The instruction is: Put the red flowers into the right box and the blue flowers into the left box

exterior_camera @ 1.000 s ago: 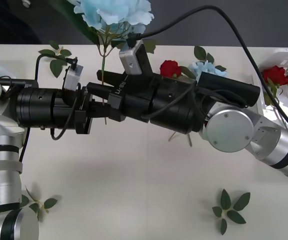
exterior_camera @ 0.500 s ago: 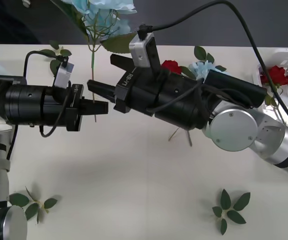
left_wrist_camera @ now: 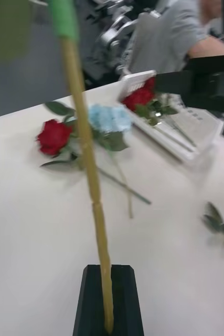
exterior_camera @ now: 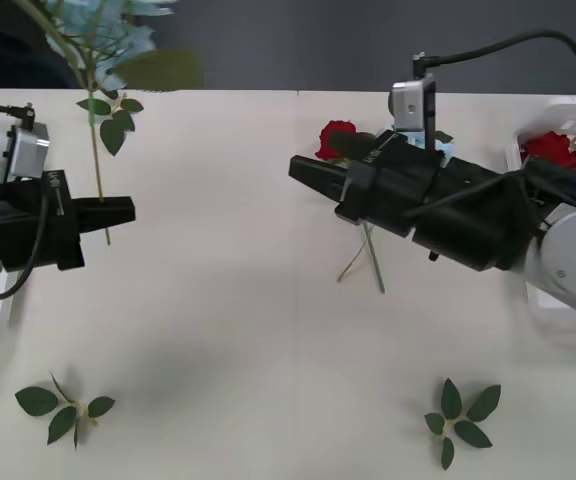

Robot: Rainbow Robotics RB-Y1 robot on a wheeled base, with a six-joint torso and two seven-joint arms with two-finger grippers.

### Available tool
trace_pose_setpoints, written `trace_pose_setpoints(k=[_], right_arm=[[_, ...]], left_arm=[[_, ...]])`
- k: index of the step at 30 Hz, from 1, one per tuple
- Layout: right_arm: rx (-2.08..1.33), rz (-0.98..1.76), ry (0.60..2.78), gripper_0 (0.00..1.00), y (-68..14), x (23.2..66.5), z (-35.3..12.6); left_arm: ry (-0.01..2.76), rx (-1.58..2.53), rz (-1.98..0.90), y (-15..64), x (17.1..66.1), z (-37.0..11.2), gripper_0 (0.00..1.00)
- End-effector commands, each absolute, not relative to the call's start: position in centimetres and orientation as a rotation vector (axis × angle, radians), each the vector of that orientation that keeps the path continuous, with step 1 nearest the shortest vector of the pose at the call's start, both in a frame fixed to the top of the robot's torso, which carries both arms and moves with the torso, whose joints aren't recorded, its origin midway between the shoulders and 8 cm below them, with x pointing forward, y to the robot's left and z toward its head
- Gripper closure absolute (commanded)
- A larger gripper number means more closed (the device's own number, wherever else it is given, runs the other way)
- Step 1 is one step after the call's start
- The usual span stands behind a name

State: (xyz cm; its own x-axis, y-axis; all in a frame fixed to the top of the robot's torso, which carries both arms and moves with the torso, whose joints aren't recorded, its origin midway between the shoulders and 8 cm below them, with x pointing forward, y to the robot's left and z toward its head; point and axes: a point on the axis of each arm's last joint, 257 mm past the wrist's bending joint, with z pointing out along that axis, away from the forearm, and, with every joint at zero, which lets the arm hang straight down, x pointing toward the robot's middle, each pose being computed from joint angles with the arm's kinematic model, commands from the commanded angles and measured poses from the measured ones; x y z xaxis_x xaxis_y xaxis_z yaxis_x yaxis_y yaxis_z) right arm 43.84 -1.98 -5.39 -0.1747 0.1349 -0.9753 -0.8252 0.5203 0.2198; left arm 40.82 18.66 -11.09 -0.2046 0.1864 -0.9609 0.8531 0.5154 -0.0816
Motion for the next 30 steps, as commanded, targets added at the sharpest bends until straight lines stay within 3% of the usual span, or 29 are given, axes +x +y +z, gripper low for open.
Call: trace_pose_setpoints(k=[1, 17, 30], right_arm=[[-0.614, 0.967, 1.528, 0.19, -4.7, 44.3, -4.4], [-0.651, 0.907, 1.935, 0.19, -13.2, 44.9, -9.5], [-0.371, 0.822, 2.226, 0.19, -12.4, 46.4, -12.9]], left_arm=[[1.81, 0.763, -0.591, 22.8, 40.6, -10.1, 1.0], [2.126, 0.057, -0.162, 39.1, 40.9, -9.5, 0.99], [2.147, -0.423, 0.021, 51.0, 40.2, -10.6, 0.99]])
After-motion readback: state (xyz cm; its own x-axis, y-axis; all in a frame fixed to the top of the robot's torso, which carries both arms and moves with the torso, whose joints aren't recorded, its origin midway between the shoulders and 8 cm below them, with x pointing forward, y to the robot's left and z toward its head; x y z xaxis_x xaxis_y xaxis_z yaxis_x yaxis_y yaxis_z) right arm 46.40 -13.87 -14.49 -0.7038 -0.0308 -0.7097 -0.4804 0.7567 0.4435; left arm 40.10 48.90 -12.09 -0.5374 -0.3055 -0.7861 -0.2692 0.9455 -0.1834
